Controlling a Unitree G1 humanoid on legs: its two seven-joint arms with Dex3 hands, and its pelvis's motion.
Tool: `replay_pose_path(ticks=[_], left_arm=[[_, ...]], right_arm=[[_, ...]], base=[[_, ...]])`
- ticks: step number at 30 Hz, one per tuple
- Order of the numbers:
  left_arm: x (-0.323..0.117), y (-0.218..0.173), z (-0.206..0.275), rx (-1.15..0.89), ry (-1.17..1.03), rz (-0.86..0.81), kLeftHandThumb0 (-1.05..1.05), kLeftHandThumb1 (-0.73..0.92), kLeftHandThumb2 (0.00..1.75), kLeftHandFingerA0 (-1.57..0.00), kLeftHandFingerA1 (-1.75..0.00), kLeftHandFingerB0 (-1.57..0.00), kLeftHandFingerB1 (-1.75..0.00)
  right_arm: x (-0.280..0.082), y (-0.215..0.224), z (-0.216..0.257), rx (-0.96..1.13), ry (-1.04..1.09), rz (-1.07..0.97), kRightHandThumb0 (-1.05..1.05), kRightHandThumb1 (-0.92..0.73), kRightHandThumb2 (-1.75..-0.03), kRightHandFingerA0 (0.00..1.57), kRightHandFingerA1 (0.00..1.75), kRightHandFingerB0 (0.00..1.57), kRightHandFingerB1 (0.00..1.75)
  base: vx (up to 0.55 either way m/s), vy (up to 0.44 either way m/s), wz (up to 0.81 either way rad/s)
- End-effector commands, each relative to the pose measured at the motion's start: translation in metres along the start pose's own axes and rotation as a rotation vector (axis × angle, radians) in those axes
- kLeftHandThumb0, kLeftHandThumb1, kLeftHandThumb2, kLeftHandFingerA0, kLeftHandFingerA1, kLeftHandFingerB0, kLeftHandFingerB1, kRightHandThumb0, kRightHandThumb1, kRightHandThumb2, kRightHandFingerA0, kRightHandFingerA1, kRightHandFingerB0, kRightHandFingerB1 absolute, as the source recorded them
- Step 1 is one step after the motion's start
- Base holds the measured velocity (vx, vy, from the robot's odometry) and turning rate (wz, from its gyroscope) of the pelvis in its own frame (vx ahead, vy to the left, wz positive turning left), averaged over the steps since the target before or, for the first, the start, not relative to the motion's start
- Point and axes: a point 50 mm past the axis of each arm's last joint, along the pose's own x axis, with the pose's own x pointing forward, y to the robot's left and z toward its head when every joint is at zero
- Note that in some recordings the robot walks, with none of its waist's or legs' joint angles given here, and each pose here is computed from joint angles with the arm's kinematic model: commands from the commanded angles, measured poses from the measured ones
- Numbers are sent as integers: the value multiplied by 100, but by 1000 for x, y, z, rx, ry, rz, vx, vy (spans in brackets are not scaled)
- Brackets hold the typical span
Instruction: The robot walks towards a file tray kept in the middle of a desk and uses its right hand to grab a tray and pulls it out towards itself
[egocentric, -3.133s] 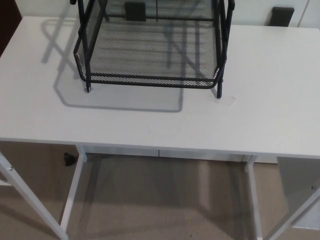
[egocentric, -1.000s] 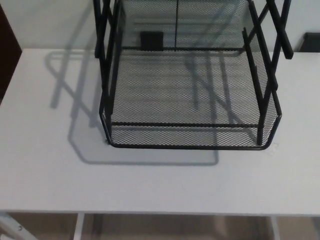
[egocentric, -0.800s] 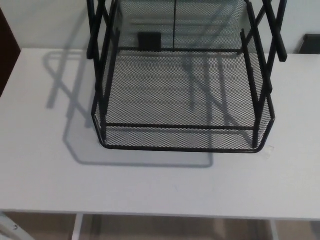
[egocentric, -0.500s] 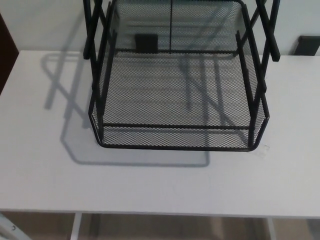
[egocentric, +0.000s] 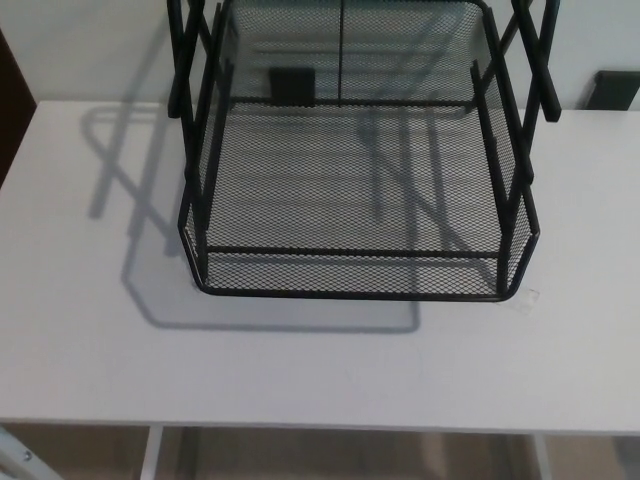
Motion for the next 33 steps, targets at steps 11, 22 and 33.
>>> replay_pose_path(ticks=[11,22,33], left_arm=[[0,6,7,59,-26,-9,-39,62,71,-27,-44,-22,-39],[-1,4,10,90,-34,-23,-40,61,71,-29,-44,-22,-39],[1,4,14,108,-45,-37,-39,60,71,-30,-45,-22,-39]], right_arm=[[106,69,26,-655,-280,206,-37,-19,-83,2,55,0,50],[158,120,0,-809,-152,314,-75,-43,-81,4,34,11,43],[191,147,-18,-846,-70,368,-80,-58,-59,4,38,15,33]], base=[[0,0,0],[0,0,0],[0,0,0]])
